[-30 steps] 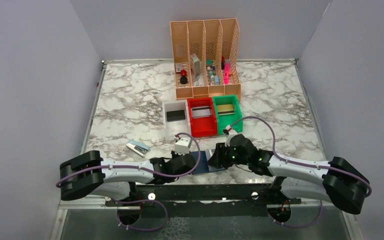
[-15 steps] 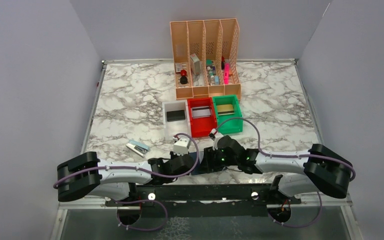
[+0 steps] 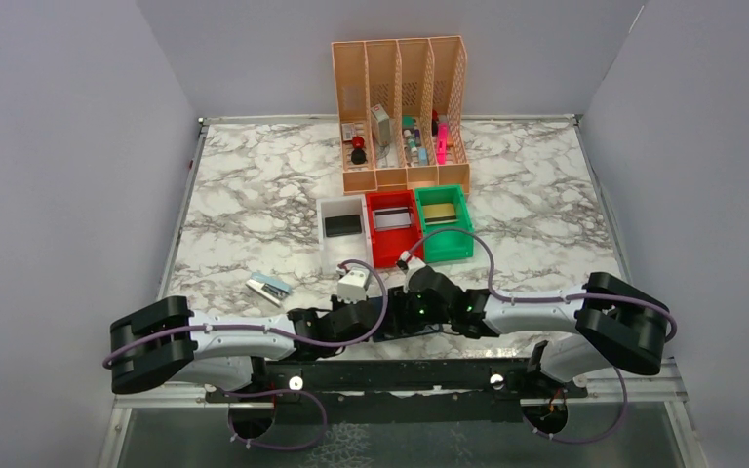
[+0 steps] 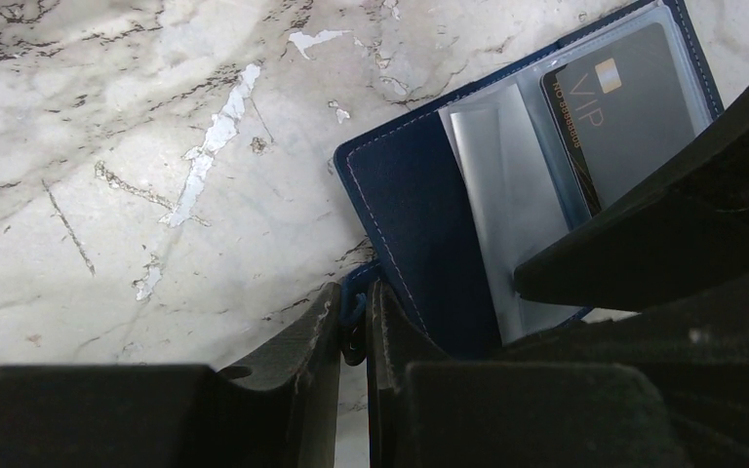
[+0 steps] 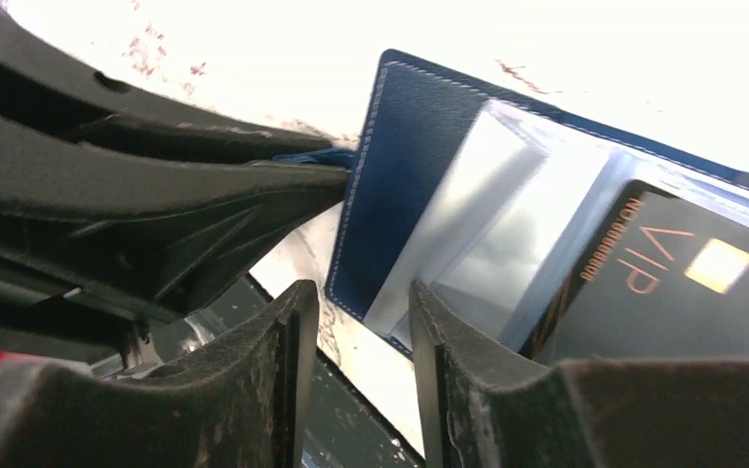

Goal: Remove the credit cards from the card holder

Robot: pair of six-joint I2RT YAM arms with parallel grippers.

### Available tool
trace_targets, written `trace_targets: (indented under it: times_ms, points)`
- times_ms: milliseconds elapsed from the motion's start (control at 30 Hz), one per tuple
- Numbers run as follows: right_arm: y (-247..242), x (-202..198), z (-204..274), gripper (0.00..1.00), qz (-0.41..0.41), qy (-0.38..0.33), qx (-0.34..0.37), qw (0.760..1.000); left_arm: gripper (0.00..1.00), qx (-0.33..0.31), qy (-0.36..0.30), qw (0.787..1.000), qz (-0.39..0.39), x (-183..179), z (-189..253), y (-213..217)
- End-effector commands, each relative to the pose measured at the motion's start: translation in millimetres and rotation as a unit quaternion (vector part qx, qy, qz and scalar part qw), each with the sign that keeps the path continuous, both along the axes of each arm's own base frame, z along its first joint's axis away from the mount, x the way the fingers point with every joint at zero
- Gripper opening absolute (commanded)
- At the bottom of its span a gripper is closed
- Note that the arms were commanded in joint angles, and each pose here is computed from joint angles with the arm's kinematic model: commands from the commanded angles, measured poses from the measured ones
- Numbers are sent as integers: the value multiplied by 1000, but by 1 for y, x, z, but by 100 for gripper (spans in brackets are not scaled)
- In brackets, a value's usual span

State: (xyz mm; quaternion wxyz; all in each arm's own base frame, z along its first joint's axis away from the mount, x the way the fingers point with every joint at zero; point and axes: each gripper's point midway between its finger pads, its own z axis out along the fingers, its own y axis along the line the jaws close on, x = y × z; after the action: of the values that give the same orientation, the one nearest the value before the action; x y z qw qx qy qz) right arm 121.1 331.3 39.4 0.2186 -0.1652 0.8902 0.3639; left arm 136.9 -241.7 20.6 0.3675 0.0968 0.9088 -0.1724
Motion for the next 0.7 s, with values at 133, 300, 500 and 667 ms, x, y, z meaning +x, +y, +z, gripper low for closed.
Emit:
trace_targets:
  times_ms: [133, 300, 500, 667]
  points:
    - [-17, 18, -17, 31, -78, -14, -29, 996, 11, 8, 7, 1000, 4, -4, -3, 11]
    - [-18, 17, -24, 23, -81, -4, -42, 996, 29, -10, 4, 1000, 22, -2, 12, 12]
    - [-22, 18, -34, 18, -98, 6, -59, 993, 47, -59, -5, 998, 10, -3, 44, 1]
    - [-21, 19, -32, 16, -102, 5, -49, 994, 50, -122, -13, 992, -27, -7, 70, -21]
